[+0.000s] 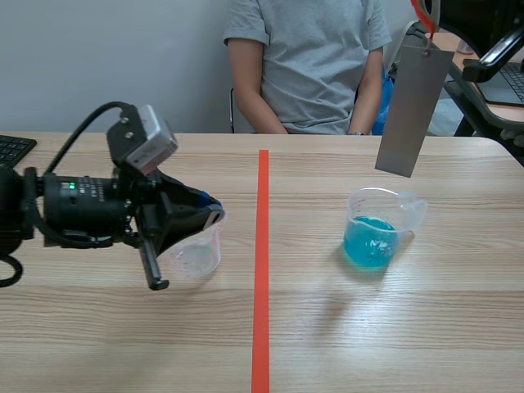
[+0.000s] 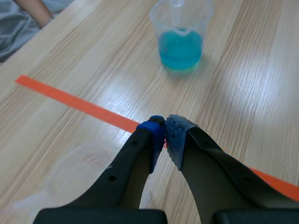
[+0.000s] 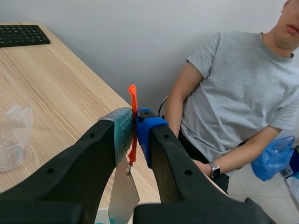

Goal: Do the redox reaction experiment.
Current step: 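Raise the plate and point at it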

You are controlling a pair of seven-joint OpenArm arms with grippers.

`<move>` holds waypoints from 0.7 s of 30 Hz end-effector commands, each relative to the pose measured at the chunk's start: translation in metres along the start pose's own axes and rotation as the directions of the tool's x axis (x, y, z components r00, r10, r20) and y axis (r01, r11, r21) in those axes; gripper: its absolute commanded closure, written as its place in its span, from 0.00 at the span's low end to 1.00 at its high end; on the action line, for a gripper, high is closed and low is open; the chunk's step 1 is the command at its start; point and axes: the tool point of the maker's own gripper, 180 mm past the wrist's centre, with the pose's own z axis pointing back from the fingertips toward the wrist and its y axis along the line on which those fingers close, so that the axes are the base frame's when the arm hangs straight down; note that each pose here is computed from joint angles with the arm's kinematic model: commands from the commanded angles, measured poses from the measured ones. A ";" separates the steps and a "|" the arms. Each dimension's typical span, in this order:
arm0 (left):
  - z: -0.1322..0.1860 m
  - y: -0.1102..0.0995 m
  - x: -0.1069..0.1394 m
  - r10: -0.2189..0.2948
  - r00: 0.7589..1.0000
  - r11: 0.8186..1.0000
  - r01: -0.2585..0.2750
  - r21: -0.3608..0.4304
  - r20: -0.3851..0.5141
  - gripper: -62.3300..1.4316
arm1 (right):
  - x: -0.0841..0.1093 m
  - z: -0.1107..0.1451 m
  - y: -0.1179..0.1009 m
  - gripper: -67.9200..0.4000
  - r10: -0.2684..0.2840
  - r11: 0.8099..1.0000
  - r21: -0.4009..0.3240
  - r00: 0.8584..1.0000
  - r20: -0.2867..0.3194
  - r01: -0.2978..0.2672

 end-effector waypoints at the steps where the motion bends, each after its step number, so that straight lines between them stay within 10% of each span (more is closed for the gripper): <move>1: -0.008 0.008 0.010 -0.005 0.999 1.000 0.005 0.023 0.033 0.90 | 0.013 0.002 -0.004 0.97 0.026 1.000 -0.001 0.999 0.032 -0.026; 21: -0.119 0.023 0.064 -0.017 0.994 1.000 0.016 0.005 0.108 0.90 | 0.013 0.002 -0.004 0.97 0.026 1.000 -0.001 0.999 0.032 -0.025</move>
